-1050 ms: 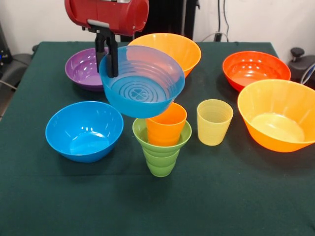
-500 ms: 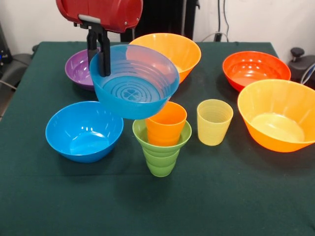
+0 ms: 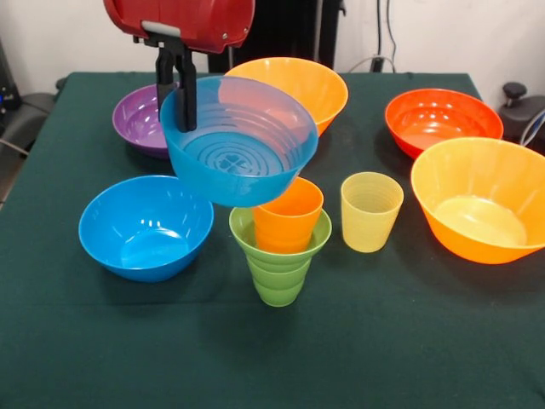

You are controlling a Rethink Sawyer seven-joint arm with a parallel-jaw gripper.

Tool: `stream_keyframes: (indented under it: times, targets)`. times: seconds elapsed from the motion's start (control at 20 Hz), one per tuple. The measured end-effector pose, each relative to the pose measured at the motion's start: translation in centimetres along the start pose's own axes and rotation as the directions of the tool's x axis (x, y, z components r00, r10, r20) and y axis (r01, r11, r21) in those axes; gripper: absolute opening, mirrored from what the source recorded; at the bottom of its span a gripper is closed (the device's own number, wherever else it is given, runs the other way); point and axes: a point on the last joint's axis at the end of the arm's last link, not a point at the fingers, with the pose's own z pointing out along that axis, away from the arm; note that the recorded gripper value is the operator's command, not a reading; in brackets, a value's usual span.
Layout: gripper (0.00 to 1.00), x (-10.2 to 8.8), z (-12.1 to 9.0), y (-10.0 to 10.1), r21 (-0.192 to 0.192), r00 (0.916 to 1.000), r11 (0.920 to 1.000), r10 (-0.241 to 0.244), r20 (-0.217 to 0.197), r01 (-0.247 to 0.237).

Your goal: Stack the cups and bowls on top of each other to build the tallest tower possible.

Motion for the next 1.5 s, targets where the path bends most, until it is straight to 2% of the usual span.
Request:
stream_keyframes:
  times: [0.6, 1.05, 1.25, 1.5]
  targets:
    - [0.0, 0.1, -0.5, 1.1, -0.006, 0.9994, 0.9999, 0.011, 0.033, -0.011]
    - [0.0, -0.5, -0.5, 0.8, -0.008, 0.9967, 0.9996, 0.028, 0.076, -0.027]
    - [0.0, -0.3, 0.3, 0.7, -0.005, 0.9961, 0.9994, 0.036, 0.081, -0.035]
    - [0.0, 0.7, 1.7, 1.4, -0.003, 0.9971, 0.9994, 0.033, 0.068, -0.033]
